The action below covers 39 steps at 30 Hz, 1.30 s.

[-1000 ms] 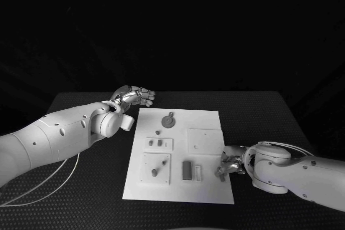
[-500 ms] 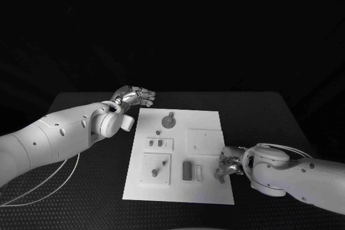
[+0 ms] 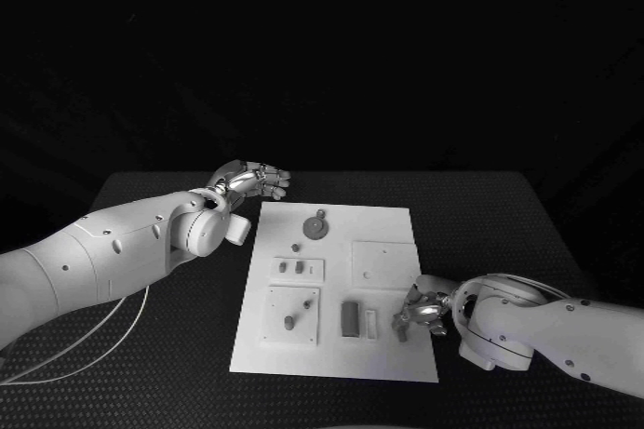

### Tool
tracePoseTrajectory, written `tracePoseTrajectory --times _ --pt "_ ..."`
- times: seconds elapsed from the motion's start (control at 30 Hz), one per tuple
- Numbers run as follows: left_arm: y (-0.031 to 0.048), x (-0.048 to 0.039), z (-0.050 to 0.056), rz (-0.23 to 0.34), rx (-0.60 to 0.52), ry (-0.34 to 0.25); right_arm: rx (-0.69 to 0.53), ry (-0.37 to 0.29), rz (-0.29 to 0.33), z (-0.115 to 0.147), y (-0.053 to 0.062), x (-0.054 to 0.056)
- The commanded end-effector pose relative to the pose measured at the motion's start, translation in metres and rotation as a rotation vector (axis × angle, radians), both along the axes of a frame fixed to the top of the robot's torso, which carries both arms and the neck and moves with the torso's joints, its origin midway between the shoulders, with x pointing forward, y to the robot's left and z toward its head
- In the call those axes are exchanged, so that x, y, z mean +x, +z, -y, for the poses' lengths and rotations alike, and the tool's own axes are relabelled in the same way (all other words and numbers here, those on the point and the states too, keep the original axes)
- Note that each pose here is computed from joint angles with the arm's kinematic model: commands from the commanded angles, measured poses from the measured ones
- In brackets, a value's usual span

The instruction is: Assemble the parts on the task board

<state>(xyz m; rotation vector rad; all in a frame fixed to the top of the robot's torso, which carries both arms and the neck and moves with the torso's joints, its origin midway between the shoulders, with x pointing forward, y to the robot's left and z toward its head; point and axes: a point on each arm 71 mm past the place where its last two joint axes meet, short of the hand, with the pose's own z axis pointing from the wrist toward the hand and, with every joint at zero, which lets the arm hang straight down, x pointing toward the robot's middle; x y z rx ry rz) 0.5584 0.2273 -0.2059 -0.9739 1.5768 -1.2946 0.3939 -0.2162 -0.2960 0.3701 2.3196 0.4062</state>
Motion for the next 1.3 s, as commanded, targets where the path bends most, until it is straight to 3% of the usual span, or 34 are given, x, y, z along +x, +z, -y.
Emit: tracePoseTrajectory --times 0.03,1.3 --pt "0.001 -0.0005 0.003 0.002 -0.008 -0.019 0.117 -0.08 -0.086 -0.006 -0.007 -0.006" --pt "0.001 -0.0005 0.004 0.001 -0.009 -0.022 0.192 -0.094 -0.093 -0.024 -0.003 -0.002"
